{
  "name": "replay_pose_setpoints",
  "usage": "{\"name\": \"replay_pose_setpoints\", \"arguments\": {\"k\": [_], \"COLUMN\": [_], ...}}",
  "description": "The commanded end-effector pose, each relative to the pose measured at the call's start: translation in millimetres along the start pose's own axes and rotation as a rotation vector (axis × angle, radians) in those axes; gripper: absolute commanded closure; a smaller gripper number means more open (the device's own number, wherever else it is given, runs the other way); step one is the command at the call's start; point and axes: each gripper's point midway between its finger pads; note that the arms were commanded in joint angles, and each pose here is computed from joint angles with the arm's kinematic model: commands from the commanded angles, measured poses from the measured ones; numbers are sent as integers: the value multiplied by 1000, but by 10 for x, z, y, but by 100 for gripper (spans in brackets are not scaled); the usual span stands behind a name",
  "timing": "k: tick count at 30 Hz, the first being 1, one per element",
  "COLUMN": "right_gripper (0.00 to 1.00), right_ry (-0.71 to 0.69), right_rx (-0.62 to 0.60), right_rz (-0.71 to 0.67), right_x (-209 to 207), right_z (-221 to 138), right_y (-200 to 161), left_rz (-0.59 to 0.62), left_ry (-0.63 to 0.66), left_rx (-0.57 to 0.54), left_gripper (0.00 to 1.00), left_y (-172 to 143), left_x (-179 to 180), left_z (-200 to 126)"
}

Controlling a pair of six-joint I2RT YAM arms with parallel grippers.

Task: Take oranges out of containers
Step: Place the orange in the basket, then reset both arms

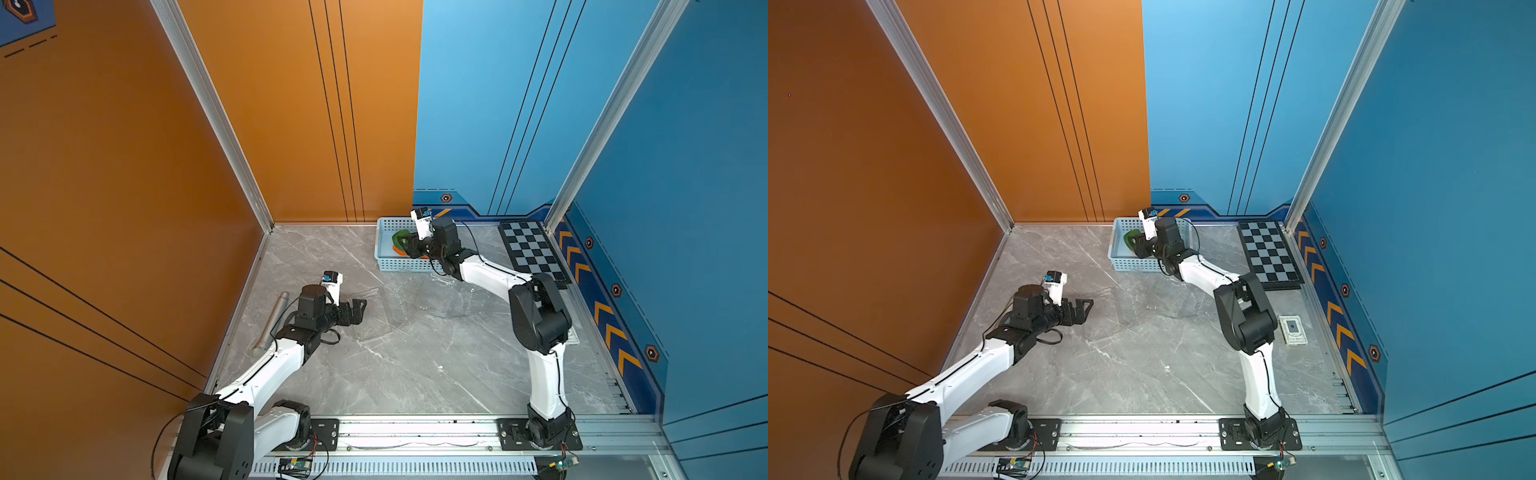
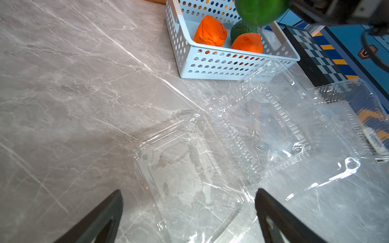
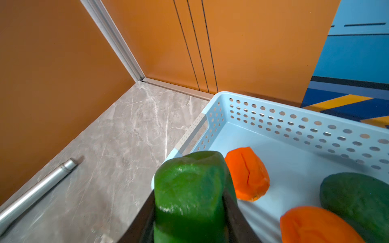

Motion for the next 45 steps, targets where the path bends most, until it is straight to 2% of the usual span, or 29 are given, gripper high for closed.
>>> {"name": "replay_pose_setpoints", "arguments": {"k": [1,3,7,10,11,13,16,18,21,23,26,28,31,35,37,45], "right_gripper": [74,69,45,29,25,14,3,1,0,0,0,0,0,0,0,0], "right_ry": [-52,-68,-64,-57,-68,-65,-79,-133,-291,-438,-594,-635,-671,-682,-699,-706], "right_rx": [22,34,28,23,31,-7,-104,-189,-309,-362,-386,-369,-358,-384,-321,-312], "right_rz": [61,60,50,23,15,-8,-23,-10,24,54,106,143,132,77,63,42], "right_x": [-221,-292,-277,-191,-217,-172,-211,-421,-968,-1423,-2025,-2251,-2345,-2253,-2254,-2082], "right_z": [202,262,234,76,-4,-233,-777,-1203,-1869,-2266,-2649,-2740,-2787,-2863,-2833,-2942], "right_y": [-19,-51,40,191,165,350,688,874,937,858,545,278,-125,-137,-199,-372], "left_rz": [-5,-5,0,11,17,30,64,77,79,59,22,20,56,74,76,101], "left_ry": [-3,1,11,18,21,35,99,191,307,380,490,524,545,546,513,542], "left_rx": [-10,-9,-11,-17,-20,-36,-72,-104,-159,-182,-198,-197,-194,-179,-195,-240], "left_gripper": [2,2,2,2,2,2,2,2,2,2,2,2,2,2,2,2], "left_y": [-12,-14,7,56,83,178,389,511,605,581,468,370,218,6,27,-6], "left_x": [-9,0,20,39,49,87,218,397,708,945,1296,1423,1491,1535,1495,1536], "left_z": [-23,-23,-19,-11,-8,-21,-81,-154,-260,-306,-351,-340,-264,-120,-84,-4]}}
Point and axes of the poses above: each gripper's point midway between its finger pads, its own z axis out along the fingers, its own x axis along the line the jaws close on, y = z × x, and after that the axes turned 15 degrees about z, right-handed
